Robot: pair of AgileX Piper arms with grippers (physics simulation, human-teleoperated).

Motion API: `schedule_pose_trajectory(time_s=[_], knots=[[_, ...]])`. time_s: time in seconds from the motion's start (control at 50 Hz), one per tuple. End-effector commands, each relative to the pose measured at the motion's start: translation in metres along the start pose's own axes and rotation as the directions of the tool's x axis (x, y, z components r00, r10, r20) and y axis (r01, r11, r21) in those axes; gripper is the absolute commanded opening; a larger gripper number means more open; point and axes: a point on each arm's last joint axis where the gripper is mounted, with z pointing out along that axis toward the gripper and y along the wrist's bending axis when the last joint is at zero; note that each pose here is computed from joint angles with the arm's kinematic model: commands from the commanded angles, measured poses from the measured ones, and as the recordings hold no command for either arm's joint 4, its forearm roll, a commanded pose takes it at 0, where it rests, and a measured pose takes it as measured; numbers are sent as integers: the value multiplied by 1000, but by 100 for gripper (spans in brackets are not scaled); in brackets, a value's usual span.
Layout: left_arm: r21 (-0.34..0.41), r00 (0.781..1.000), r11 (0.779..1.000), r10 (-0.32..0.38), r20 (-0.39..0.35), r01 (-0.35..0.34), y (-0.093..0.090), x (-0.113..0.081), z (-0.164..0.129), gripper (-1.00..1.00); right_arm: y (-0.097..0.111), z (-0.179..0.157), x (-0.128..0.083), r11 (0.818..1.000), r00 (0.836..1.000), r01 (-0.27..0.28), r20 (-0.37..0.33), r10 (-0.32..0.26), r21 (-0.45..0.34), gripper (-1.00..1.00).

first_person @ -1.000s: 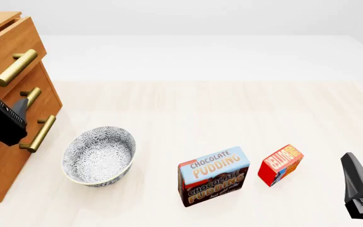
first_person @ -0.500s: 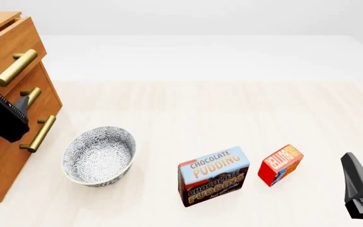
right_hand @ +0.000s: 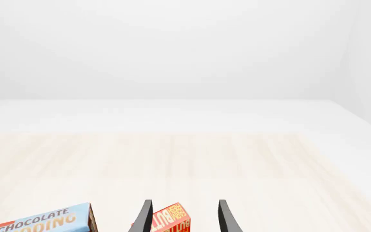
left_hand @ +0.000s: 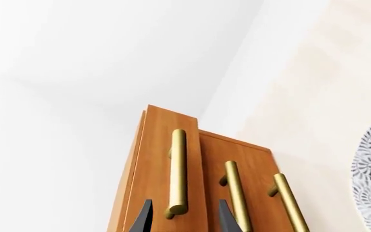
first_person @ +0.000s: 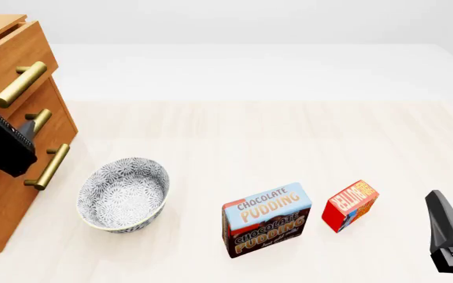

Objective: Put the butter at the back in the top drawer of the cabinet and close it.

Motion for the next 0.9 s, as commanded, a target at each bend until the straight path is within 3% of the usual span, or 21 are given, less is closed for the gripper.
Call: schedule_pose_trajectory(time_s=[0.02,0.9], knots=[[-11,1000,1000,-6,-16,6,4,3,1,100,0,0,0,1000,1000,0,0,0,0,100],[-14,1000,1000,-23,-13,23,6,2,10,100,0,0,0,1000,1000,0,0,0,0,100]])
